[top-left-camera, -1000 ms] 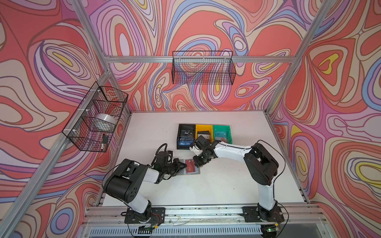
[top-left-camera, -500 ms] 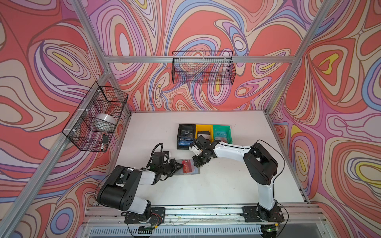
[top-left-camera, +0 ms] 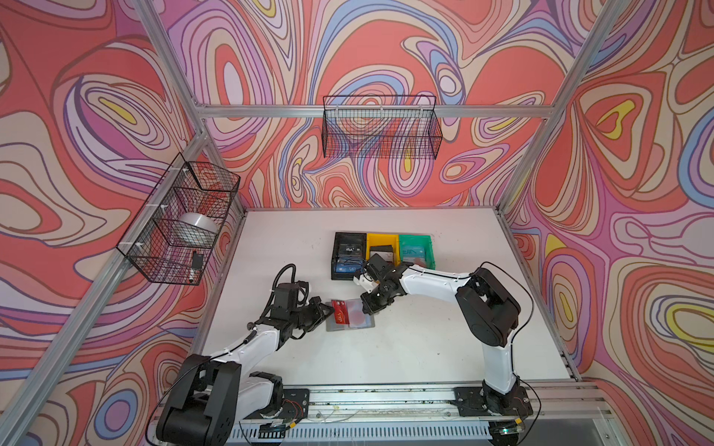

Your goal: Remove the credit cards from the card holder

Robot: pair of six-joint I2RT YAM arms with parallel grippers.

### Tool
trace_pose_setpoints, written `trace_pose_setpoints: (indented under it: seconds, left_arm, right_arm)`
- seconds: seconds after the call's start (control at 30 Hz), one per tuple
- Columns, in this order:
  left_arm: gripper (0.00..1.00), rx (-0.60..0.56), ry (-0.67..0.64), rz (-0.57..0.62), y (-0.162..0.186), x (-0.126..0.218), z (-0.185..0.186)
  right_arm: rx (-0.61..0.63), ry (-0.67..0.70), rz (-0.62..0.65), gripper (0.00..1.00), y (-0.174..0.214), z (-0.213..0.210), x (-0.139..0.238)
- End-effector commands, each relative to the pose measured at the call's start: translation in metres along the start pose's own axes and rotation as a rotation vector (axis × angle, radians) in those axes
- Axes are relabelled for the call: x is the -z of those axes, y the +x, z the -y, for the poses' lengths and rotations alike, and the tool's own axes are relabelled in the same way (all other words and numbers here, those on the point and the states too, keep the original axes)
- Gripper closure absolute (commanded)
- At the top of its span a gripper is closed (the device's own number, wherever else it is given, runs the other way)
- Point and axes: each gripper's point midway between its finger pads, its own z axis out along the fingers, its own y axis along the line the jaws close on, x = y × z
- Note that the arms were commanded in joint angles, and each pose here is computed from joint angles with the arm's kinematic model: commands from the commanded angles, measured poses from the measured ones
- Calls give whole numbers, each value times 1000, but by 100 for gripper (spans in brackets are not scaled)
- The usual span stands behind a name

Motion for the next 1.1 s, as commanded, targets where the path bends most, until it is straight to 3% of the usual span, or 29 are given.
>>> trace_pose_setpoints:
  seconds: [0.0,0.23,0.57,1.07]
  left_arm:
    - [100,-3,-40,8,0,10,0]
    - [100,-62,107,68,-6,20,31]
    - [100,-49,261,144,-16,20,48]
    - [100,-17,331,213,-24,21,49]
  right_arm:
    - [30,-78,29,86,-13,-25,22]
    - [15,-200,70,67,-31,-41,50]
    - [-55,-518,89,66,-37,-57,62]
    - [-80,-594,78,65,-35,-60,50]
